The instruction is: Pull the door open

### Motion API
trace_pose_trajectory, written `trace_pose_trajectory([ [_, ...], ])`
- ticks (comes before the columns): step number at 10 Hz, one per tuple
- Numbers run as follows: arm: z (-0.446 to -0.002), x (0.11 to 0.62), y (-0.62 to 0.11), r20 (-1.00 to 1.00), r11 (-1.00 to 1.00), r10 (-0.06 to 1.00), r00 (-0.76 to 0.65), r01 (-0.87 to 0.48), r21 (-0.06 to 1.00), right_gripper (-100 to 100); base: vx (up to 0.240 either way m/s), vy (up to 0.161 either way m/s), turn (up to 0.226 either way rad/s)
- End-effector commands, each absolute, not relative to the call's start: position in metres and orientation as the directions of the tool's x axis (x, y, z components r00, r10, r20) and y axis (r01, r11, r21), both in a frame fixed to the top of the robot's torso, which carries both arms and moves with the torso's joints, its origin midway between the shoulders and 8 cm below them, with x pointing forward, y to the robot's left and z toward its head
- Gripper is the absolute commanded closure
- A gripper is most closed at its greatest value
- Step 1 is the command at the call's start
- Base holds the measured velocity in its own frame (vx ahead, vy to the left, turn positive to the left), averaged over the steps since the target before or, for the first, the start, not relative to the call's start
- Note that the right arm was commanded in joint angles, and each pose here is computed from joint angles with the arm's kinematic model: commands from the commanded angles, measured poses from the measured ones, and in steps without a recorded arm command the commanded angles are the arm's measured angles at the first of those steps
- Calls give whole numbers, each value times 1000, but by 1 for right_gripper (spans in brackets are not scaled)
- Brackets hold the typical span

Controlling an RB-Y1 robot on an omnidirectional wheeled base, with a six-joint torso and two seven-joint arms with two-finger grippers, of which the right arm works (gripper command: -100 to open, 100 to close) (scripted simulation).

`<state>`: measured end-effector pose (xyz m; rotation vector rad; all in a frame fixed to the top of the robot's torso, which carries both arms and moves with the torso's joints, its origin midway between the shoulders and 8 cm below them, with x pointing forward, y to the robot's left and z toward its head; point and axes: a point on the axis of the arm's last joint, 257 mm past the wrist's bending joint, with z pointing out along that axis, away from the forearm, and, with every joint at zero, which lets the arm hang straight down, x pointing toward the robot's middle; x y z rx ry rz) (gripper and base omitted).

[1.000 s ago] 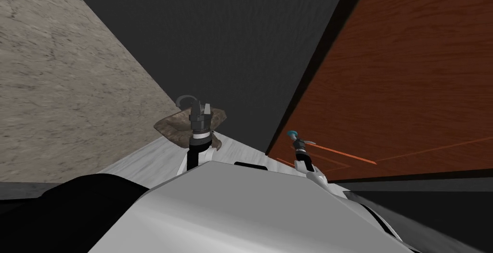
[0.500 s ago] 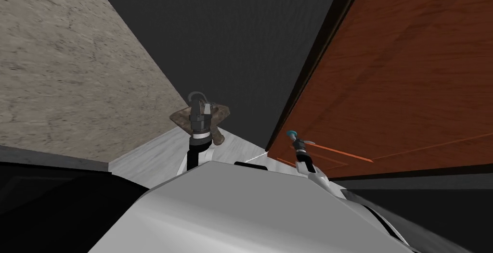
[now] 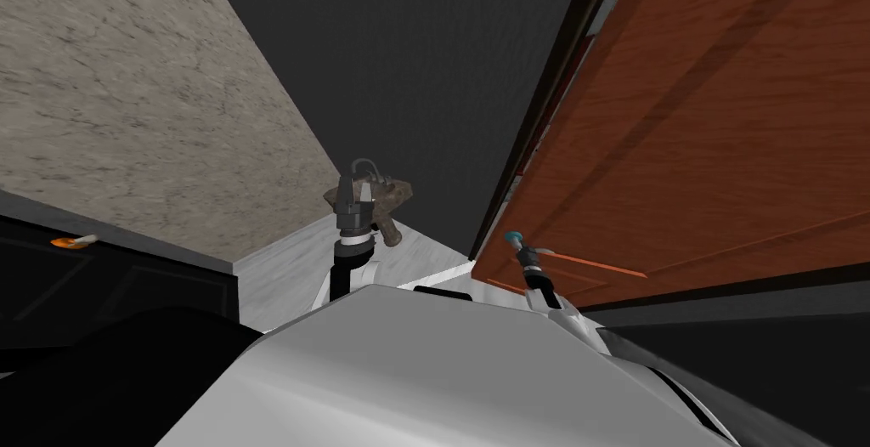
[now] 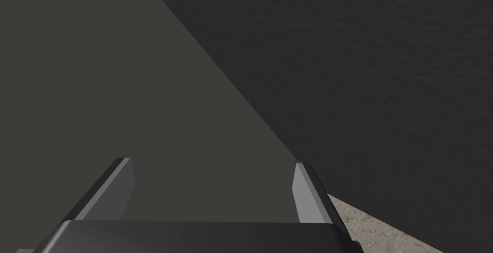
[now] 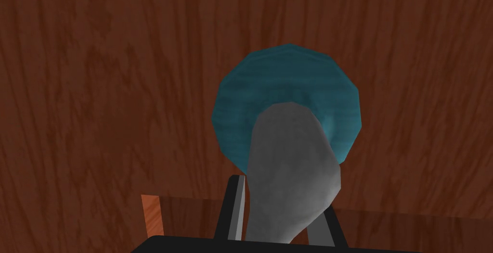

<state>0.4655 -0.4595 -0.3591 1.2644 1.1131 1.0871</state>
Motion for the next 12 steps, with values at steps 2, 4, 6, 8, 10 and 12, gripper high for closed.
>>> trace_pose_trajectory([
  [2,-361,461,-456,-17,17,993,118,7,1000,100,-121,-27,51],
  [4,-359,457,-453,-19,19,996,88,3,1000,100,-231,-87,111],
  [6,-358,451,-448,-20,20,999,45,0,1000,100,-267,-82,128],
  [8,-358,446,-444,-20,20,1000,11,0,1000,100,-241,-74,79],
  [10,-362,437,-443,-17,17,1000,-3,4,1000,100,-107,-28,49],
  [12,-361,426,-444,-20,20,999,-30,0,1000,100,-179,-60,85],
])
